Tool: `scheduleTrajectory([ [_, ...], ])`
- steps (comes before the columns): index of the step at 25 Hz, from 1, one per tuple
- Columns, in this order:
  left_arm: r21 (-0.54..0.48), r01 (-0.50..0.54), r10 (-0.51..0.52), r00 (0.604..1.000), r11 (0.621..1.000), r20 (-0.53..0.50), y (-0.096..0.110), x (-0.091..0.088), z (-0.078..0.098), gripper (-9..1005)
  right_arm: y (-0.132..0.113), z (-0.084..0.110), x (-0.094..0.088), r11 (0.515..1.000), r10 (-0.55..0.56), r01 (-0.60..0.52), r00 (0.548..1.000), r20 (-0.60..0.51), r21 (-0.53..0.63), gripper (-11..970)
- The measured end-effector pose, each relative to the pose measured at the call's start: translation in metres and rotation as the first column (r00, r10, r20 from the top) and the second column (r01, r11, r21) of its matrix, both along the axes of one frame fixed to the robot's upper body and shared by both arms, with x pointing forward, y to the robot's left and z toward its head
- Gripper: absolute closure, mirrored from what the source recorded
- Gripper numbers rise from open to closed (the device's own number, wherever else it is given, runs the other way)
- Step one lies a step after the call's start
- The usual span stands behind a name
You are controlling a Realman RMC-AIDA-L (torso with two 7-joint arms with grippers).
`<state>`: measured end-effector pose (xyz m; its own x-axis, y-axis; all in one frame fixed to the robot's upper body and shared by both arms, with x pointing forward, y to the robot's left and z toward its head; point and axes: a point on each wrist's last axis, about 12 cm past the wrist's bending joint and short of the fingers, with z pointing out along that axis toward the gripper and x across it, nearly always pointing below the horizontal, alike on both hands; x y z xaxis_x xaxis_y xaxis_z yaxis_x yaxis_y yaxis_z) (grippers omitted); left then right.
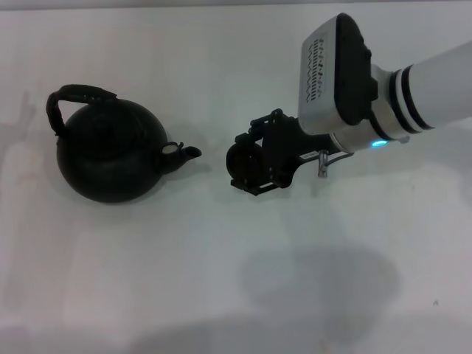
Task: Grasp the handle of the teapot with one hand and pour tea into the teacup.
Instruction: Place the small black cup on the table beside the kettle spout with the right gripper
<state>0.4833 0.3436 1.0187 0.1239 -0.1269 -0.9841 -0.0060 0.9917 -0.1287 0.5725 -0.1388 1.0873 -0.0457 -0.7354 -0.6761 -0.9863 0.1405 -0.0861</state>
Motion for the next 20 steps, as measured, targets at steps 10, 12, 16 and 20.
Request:
scheduleTrajectory([
  [10, 0.001, 0.003, -0.003, 1.0, 1.0, 0.002, -0.0001, 0.0013, 0.0008, 109, -0.0035, -0.0057, 0.0015, 0.998, 0.012, -0.012, 1.0, -0.011, -0.056, 213],
  [12, 0.002, 0.003, -0.003, 1.0, 1.0, 0.003, -0.0002, 0.0018, 0.001, 109, -0.0061, -0.0076, 0.0014, 0.996, 0.005, -0.006, 1.0, -0.018, -0.084, 212],
  [16, 0.001, 0.006, -0.006, 1.0, 1.0, 0.004, -0.001, 0.0035, 0.0016, 108, -0.0088, -0.0096, 0.0019, 0.992, -0.007, 0.005, 1.0, -0.019, -0.127, 210],
  [20, 0.001, 0.006, -0.006, 1.0, 1.0, 0.004, -0.0013, 0.0035, 0.0015, 108, -0.008, -0.009, 0.0022, 0.992, -0.006, 0.004, 1.0, -0.017, -0.124, 209],
])
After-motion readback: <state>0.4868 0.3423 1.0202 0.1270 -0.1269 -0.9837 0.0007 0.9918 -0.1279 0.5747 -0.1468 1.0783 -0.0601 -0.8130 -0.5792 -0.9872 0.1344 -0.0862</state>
